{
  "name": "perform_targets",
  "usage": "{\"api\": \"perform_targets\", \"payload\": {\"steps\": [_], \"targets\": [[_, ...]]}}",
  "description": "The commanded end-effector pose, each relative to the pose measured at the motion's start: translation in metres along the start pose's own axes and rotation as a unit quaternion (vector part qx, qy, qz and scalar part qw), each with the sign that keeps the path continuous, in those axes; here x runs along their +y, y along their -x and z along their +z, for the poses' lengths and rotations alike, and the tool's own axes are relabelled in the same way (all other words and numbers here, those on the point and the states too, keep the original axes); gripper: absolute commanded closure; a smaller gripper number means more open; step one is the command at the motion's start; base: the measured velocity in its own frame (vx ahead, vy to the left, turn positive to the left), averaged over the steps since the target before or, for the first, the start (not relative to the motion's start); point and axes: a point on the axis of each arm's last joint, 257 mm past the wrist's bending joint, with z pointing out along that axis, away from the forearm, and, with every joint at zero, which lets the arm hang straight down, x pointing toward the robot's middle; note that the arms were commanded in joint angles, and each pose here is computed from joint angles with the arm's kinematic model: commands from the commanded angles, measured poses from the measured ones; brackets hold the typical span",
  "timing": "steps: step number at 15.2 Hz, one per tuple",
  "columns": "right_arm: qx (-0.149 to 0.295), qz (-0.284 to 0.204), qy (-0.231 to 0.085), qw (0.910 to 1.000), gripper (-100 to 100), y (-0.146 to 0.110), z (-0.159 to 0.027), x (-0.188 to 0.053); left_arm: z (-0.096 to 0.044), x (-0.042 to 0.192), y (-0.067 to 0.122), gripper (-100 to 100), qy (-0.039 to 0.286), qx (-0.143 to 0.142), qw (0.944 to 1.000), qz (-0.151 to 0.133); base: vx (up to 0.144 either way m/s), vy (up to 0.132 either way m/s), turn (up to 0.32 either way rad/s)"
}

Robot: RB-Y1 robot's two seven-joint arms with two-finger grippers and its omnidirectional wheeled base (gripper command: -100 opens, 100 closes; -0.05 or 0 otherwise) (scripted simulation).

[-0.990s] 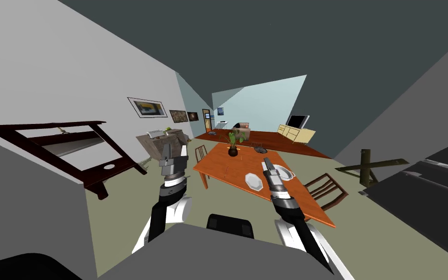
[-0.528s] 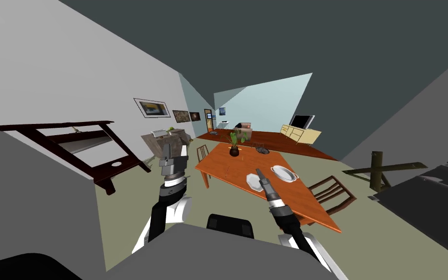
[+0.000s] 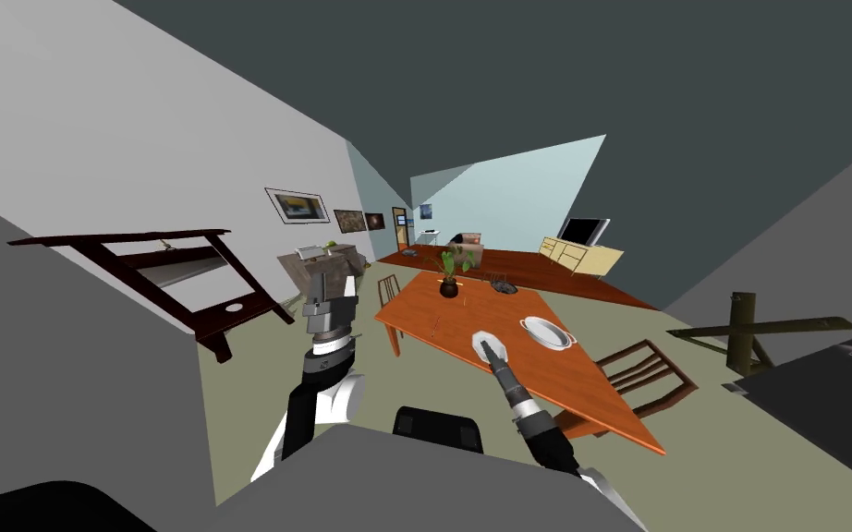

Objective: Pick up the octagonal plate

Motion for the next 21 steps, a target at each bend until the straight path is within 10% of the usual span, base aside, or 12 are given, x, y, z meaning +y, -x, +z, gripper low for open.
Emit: {"api": "perform_targets", "payload": {"steps": [1,14,21], "targets": [[0.023,-0.012,-0.023,0.9994,-100,-0.018,-0.007,-0.022,0.000,0.000,0.000,0,0.000,0.000,1.0000,0.000,0.000,0.023,0.080],[0.164,-0.091,-0.141,0.9720,-100,-0.097,-0.094,-0.138,0.000,0.000,0.000,0,0.000,0.000,1.0000,0.000,0.004,0.030,0.065],[0.273,-0.163,-0.209,0.9249,-100,-0.128,-0.184,-0.214,0.000,0.000,0.000,0,0.000,0.000,1.0000,0.000,0.018,0.059,0.097]]}}
